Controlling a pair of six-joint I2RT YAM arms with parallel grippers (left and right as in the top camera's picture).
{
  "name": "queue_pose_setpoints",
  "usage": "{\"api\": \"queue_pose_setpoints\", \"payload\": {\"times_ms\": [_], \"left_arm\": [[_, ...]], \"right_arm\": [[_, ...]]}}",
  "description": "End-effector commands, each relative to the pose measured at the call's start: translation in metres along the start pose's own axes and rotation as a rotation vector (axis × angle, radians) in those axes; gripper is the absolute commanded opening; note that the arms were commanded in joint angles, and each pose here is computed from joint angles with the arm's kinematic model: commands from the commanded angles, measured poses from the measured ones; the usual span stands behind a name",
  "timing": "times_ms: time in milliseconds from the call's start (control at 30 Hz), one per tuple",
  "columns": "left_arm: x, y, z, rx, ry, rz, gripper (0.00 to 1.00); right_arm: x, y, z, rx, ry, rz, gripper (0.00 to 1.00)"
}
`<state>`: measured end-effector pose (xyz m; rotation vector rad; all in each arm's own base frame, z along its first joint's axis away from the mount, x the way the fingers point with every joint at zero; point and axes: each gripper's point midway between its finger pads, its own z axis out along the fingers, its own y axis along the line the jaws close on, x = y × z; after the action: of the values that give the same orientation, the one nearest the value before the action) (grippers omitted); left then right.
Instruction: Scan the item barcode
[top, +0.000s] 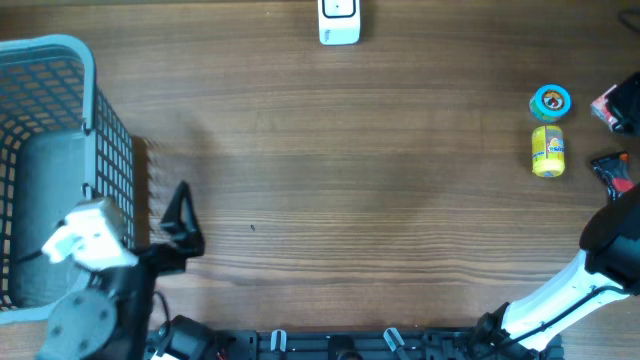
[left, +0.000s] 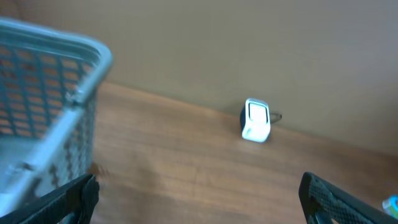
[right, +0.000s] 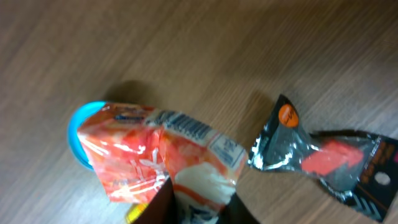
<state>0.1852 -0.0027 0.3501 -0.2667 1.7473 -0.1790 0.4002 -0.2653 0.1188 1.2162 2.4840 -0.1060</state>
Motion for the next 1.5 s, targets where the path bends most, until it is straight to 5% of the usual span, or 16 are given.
{"api": "queue_pose_setpoints", "payload": {"times_ms": [0, 367, 433, 567, 633, 800, 933, 1233, 1467], "left_arm": [[-0.033, 0.019, -0.037, -0.04, -0.102, 0.01, 1.0], [-0.036, 0.038, -0.093, -0.078, -0.14, -0.046, 1.0], [-0.032, 0.04, -0.096, -0.116, -0.133, -0.049, 1.0], [-0.035, 0.042, -0.111, -0.206, -0.161, -0.022, 1.0], [-0.041, 0.042, -0.121, -0.252, -0.193, -0.001, 1.0], [-0.041, 0.038, -0.131, -0.324, -0.202, 0.039, 1.0], [-0.04, 0.033, -0.134, -0.336, -0.206, 0.034, 1.0], [-0.065, 0.009, -0.221, -0.399, -0.432, 0.089, 1.0], [-0.054, 0.013, -0.238, -0.422, -0.465, 0.076, 1.0]], "right_arm": [[0.002, 0.006, 0.002, -0.032, -0.019, -0.02, 0.27], [0.021, -0.019, 0.046, 0.069, -0.051, -0.015, 0.29], [0.026, -0.017, 0.054, 0.052, -0.055, -0.015, 0.43], [0.015, -0.001, 0.043, -0.021, -0.069, -0.047, 0.94], [0.0, 0.005, 0.024, -0.036, -0.1, -0.055, 0.99], [-0.036, 0.031, -0.045, -0.139, -0.202, -0.084, 1.0], [-0.021, 0.098, -0.095, -0.367, -0.229, -0.243, 1.0], [0.087, 0.2, -0.25, -0.453, -0.416, -0.535, 0.99], [0.177, 0.135, -0.348, -0.455, -0.488, -0.573, 0.95]]}}
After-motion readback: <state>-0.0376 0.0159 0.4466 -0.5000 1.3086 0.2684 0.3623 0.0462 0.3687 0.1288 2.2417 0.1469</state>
